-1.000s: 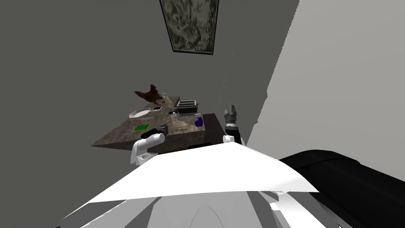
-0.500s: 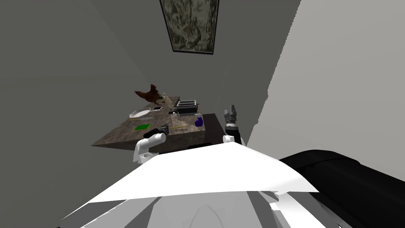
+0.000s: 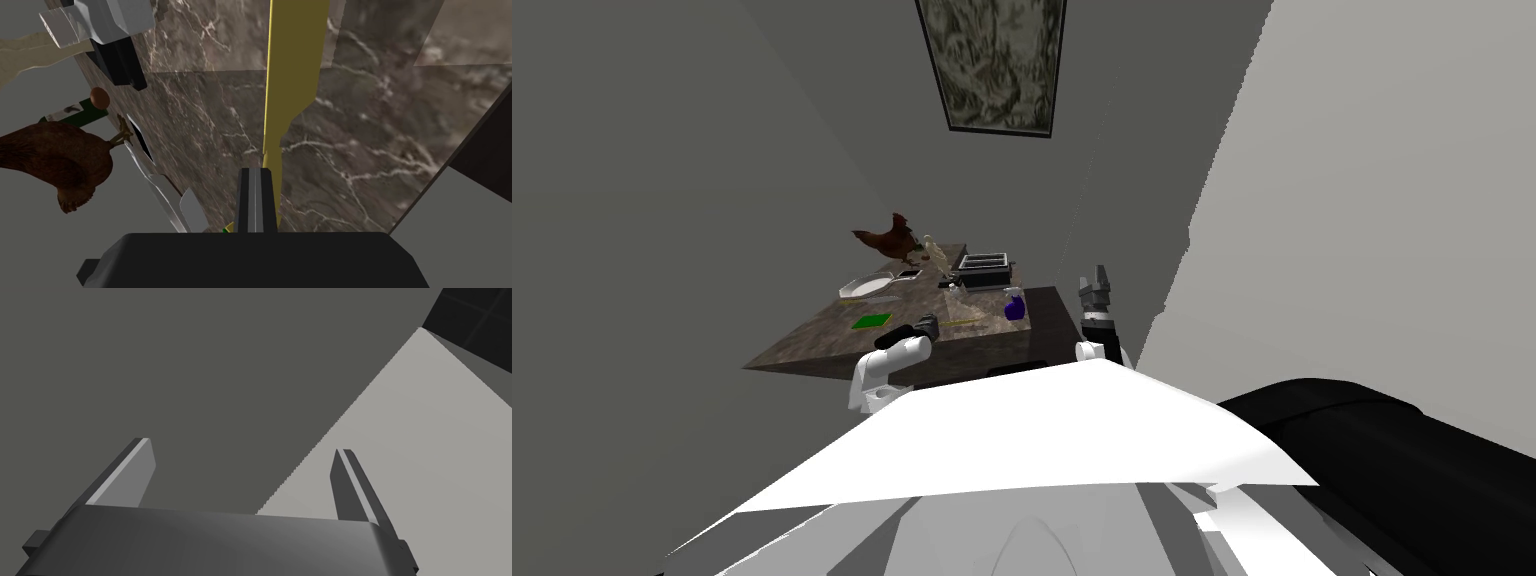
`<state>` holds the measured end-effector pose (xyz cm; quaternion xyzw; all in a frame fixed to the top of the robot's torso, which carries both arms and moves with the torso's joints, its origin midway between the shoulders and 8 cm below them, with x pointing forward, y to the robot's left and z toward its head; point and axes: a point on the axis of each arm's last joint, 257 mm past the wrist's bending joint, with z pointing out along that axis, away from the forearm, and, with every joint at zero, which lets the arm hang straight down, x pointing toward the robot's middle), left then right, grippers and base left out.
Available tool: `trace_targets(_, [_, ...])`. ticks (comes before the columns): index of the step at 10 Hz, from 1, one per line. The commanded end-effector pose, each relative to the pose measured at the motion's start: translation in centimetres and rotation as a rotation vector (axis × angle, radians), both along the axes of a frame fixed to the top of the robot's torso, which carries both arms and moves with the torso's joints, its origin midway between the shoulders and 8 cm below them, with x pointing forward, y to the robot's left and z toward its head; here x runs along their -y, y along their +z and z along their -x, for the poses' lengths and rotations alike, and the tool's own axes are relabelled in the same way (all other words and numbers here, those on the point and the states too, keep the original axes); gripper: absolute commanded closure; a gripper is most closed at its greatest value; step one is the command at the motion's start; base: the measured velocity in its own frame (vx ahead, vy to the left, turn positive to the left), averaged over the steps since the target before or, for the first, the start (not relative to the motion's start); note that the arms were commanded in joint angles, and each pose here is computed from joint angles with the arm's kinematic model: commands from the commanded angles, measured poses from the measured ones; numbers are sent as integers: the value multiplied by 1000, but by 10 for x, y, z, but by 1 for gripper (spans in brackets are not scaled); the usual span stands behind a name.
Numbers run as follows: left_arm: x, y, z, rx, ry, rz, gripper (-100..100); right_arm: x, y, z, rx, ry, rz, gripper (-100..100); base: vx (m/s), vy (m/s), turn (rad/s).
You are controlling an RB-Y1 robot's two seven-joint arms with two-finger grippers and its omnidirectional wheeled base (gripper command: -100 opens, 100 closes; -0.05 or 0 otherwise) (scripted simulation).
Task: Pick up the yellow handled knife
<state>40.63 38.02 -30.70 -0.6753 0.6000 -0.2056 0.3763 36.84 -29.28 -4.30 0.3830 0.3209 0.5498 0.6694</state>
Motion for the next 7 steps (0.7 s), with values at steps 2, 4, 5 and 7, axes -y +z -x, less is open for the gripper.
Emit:
trace_targets(2, [-4, 21, -17, 37, -15, -31, -100, 0, 0, 0, 0, 0, 0, 0, -12, 5, 27])
trace_targets(4, [-7, 45, -42, 64, -32, -66, -100, 0, 0, 0, 0, 0, 0, 0, -66, 22, 75])
trace_targets(5, [-6, 48, -44, 70, -34, -66, -100, 0, 0, 0, 0, 0, 0, 0, -42, 22, 19])
trace_targets(7, [-8, 64, -62, 82, -42, -88, -100, 0, 0, 0, 0, 0, 0, 0, -40, 19, 49])
